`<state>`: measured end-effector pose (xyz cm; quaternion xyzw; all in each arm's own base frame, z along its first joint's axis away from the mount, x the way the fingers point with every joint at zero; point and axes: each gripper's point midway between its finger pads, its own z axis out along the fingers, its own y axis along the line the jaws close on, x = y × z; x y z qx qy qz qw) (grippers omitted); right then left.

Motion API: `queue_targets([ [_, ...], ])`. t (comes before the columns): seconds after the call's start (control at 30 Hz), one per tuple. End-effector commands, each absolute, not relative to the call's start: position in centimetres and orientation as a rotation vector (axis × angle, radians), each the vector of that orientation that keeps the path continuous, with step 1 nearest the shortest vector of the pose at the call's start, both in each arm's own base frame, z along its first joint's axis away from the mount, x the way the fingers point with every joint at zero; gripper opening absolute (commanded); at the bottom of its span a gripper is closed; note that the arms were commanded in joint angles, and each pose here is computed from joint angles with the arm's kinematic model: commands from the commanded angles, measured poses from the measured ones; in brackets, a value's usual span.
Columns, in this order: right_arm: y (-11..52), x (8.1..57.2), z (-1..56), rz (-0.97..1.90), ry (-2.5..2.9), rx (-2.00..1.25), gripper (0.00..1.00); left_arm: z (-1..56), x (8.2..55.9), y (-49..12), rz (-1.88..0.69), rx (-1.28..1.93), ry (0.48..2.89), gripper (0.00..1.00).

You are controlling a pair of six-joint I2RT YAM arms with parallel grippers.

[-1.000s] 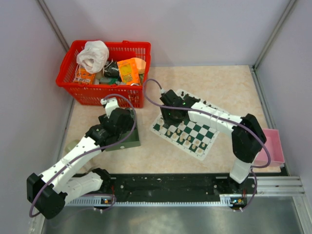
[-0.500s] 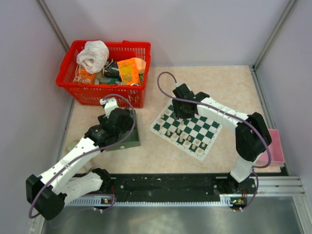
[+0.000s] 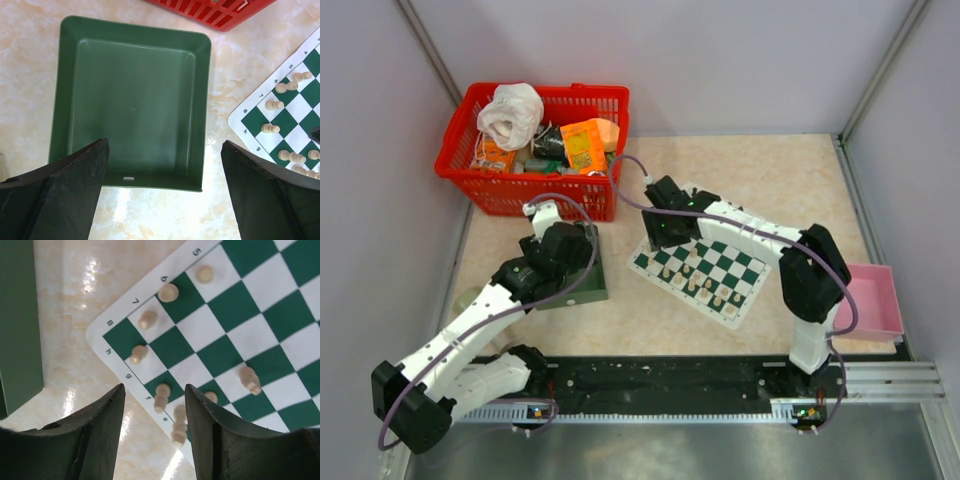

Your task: Set up the chess pieces on the board

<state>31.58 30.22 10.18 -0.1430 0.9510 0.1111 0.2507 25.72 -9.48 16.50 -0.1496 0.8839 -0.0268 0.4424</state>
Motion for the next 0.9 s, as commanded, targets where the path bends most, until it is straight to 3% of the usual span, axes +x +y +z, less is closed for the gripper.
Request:
queue_targets([
  [0.0,33.4,31.8,10.2,0.355,2.563,-0.464,0.5,17.3,25.7,-8.6,-0.065,-0.42,2.14,0.99],
  [0.6,35.6,32.1,6.6,0.342,2.616,-0.517,0.36,16.8,25.4,-7.9,-0.041,-0.427,2.143,0.99],
  [0.87,35.8,31.7,5.9,0.354,2.636,-0.535,0.34,16.8,25.4,-7.8,-0.04,-0.426,2.143,0.99],
])
